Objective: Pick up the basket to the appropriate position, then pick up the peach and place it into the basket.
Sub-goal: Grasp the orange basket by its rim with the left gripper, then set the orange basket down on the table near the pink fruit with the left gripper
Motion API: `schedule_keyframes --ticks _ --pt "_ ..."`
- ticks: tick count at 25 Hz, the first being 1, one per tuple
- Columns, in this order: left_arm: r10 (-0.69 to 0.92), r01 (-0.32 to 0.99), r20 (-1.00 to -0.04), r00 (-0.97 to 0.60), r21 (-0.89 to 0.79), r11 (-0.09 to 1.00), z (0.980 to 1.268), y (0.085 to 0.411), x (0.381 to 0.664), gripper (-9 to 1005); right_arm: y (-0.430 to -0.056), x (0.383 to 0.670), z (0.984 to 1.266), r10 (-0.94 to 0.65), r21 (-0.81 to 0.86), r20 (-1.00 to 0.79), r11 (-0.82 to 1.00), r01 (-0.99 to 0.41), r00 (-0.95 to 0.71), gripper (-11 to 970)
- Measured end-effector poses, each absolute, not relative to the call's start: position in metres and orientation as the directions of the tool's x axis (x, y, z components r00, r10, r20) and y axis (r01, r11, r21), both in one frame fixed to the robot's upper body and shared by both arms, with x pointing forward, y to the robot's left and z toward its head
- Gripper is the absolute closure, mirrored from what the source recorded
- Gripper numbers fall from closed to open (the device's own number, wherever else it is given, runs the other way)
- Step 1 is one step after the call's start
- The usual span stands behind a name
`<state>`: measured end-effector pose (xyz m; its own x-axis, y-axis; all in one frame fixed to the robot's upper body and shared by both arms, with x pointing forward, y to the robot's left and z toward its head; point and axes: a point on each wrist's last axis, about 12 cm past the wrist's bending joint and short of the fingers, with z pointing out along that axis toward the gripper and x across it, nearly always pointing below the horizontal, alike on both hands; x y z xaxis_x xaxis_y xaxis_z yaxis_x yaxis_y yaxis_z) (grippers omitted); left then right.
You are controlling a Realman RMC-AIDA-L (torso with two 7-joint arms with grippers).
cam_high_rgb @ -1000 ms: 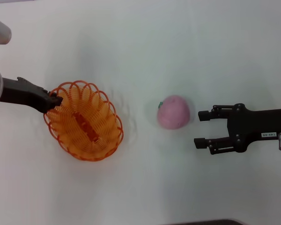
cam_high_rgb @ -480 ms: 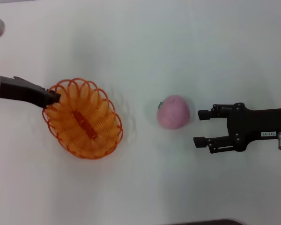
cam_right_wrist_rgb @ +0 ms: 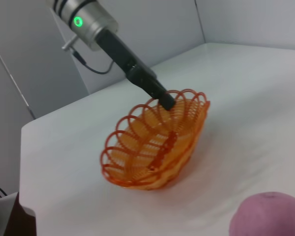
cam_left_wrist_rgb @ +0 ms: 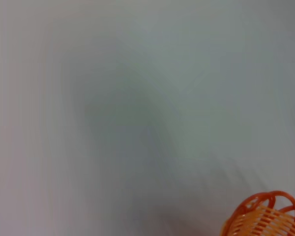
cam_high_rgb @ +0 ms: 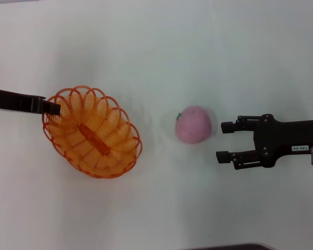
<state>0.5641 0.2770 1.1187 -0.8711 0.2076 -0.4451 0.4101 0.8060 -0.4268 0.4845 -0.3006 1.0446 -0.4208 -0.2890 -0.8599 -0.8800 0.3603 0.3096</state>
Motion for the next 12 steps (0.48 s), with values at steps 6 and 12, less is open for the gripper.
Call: schedule_keyframes --ticks 6,12 --pt "0.086 0.296 -0.386 -0.919 -0.527 0.796 1.119 0.278 0.559 926 -0.3 0.487 1.045 -0.294 0.303 -0.859 0.367 -0.879 -0.419 108" --pt "-0.049 0.171 -0.339 -0.939 -0.588 0.791 1.11 0.283 0.551 927 -0.301 0.49 1.045 -0.291 0.299 -0.86 0.38 -0.876 -0.42 108"
